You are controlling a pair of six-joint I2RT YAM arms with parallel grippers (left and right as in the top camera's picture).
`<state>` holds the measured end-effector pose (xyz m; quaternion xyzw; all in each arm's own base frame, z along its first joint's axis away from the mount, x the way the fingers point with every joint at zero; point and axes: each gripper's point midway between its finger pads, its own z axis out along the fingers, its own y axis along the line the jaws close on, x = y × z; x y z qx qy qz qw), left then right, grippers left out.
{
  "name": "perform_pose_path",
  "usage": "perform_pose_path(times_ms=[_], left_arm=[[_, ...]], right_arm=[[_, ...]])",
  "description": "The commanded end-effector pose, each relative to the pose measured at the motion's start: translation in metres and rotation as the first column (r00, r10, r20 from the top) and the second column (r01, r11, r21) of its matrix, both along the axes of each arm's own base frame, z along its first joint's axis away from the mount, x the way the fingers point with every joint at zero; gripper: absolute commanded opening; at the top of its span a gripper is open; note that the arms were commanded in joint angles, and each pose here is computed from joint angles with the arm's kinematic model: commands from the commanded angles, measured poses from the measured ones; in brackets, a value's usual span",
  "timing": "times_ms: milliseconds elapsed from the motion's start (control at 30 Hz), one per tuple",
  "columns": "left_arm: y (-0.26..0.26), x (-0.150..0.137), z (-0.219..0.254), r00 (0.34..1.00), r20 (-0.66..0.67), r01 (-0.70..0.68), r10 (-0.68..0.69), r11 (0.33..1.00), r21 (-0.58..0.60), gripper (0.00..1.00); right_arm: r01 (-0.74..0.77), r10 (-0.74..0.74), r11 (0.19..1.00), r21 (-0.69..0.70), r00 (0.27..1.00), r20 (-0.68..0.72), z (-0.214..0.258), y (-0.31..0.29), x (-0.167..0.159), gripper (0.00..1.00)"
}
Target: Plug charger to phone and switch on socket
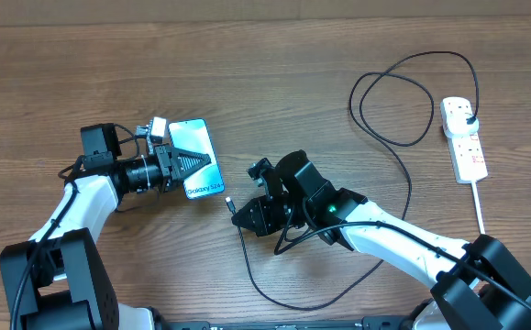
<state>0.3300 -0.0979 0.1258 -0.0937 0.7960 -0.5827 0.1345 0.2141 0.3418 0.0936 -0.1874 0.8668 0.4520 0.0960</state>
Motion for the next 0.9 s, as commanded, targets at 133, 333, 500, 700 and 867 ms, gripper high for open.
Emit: perform_pose_path(times_ms=[133,333,500,700,867], left_arm=[[-0.0008,-0.0009,0.0105,1.000,0.022,0.006,-0.006,1.000,-0.018,0.04],[-0.0008,-0.0009,0.0104,1.000,0.024,0.007,-0.006,1.000,-0.017,0.05],[-0.0008,-0.0009,0.0105,1.000,0.025,0.007,-0.006,1.000,-0.017,0.04],[-0.0008,-0.0009,0.0105,1.000,0.024,0.007,-0.006,1.000,-0.017,0.04],[-0.0008,-0.0009,0.0104,1.000,0.024,0.007,-0.006,1.000,-0.017,0.04]], right_arm=[[-0.002,0.001,1.000,0.016,1.000,0.030,0.0086,-0.0012,0.0013,0.04],[-0.001,0.001,1.000,0.016,1.000,0.029,0.0086,-0.0012,0.0013,0.04],[-0.001,0.001,1.000,0.016,1.000,0.029,0.0086,-0.0012,0.0013,0.04],[-0.007,0.007,1.000,0.020,1.000,0.025,0.0091,-0.0009,0.0000,0.04],[-0.008,0.007,1.000,0.019,1.000,0.024,0.0088,-0.0010,-0.0003,0.04]])
